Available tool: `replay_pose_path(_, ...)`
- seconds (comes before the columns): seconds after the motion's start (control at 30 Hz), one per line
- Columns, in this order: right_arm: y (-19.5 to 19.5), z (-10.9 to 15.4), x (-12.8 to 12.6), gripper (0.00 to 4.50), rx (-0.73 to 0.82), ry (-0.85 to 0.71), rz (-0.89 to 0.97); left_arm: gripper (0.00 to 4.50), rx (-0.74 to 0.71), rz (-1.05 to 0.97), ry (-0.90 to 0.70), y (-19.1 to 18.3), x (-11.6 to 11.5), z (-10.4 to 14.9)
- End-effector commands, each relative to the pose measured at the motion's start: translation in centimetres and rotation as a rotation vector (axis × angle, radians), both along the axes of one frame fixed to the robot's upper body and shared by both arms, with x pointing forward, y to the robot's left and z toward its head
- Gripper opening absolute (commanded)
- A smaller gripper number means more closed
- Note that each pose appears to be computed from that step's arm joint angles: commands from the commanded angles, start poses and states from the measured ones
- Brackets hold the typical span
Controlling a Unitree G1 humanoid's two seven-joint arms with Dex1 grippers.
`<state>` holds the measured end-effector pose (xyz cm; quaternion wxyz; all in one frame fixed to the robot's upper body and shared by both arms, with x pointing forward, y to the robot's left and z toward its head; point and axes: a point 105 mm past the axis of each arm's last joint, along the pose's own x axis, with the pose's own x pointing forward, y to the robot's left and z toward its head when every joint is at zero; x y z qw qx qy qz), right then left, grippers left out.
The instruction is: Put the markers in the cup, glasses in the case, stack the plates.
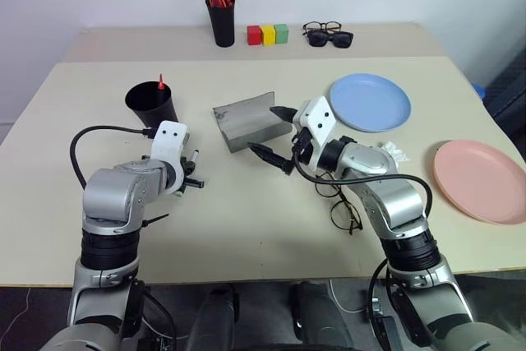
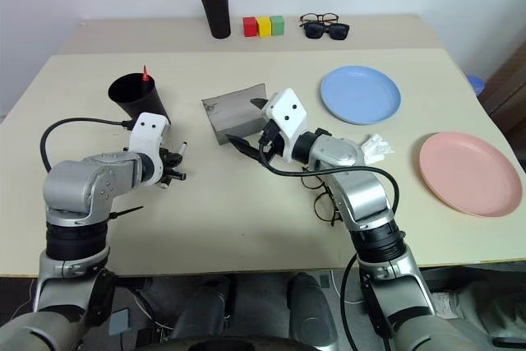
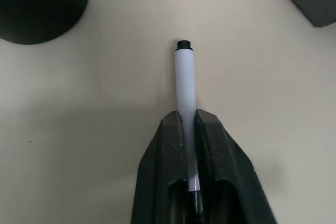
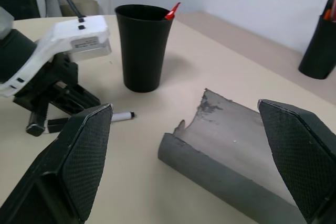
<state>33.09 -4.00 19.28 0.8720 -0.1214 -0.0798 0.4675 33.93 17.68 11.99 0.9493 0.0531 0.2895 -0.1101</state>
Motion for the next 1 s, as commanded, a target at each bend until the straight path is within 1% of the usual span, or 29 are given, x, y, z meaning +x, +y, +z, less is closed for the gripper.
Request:
replay_pose_path(0.03,0.3,1.5,-0.6,4.50,0.019,-0.048,0.033,0.04,-0.075,-0.160,-0.368,-1.8,0.1,6.8)
replay_pose_path(0.07,0.2,1.5,-0.6,4.50,0.019,-0.048,0.032,0.04,-0.072,-0.212,-0.452,-2.2,-0.3,8.2)
replay_pose_path(0.1,0.2,1.5,-0.5,4.50,0.021,-0.049,0.032,0.04,-0.105,-0.291,-0.570,-2.8,-0.9,10.6)
replay_pose_path(0.13,0.3,1.6,-0.5,4.50,0.025,-0.050,0.033,0.04,-0.154,-0.330,-0.680,-2.9,-1.3,12.9)
replay_pose_path(0.17,0.3,1.7,-0.5,4.50,0.029,-0.052,0.036,0.04,-0.190,-0.320,-0.756,-2.5,-1.2,14.6)
replay_pose_path(0.2,0.5,1.8,-0.5,4.50,0.033,-0.054,0.039,0.04,-0.193,-0.285,-0.815,-2.0,-0.8,15.9)
replay_pose_path(0.23,0.6,2.0,-0.4,4.50,0.038,-0.057,0.043,0.04,-0.163,-0.225,-0.864,-1.3,-0.1,16.8)
replay_pose_path(0.3,1.2,2.4,-0.4,4.50,0.056,-0.065,0.056,0.04,-0.066,-0.091,-0.978,0.2,1.4,18.7)
replay_pose_path(0.33,1.5,2.6,-0.4,4.50,0.067,-0.068,0.061,0.04,-0.008,-0.032,-1.012,1.0,2.2,19.0)
replay_pose_path(0.4,2.1,3.0,-0.4,4.50,0.084,-0.074,0.070,0.04,0.063,0.049,-1.046,2.3,3.4,19.2)
replay_pose_path(0.43,2.4,3.1,-0.4,4.50,0.090,-0.077,0.076,0.04,0.070,0.083,-1.058,2.9,3.9,19.1)
replay_pose_path(0.57,3.7,3.5,-0.8,4.50,0.107,-0.086,0.105,0.04,0.113,0.179,-1.052,4.9,5.4,17.4)
replay_pose_path(0.7,3.9,3.5,-1.1,4.50,0.115,-0.086,0.106,0.04,0.128,0.179,-1.040,5.1,5.9,15.6)
replay_pose_path(0.87,3.6,3.4,-1.0,4.50,0.114,-0.085,0.093,0.04,0.113,0.191,-0.994,5.5,6.2,13.6)
replay_pose_path(0.97,3.5,3.4,-1.0,4.50,0.111,-0.087,0.091,1.13,0.115,0.197,-0.983,5.5,6.3,13.0)
replay_pose_path(1.0,3.4,3.4,-1.0,4.50,0.111,-0.087,0.090,1.59,0.101,0.203,-0.985,5.5,6.3,13.0)
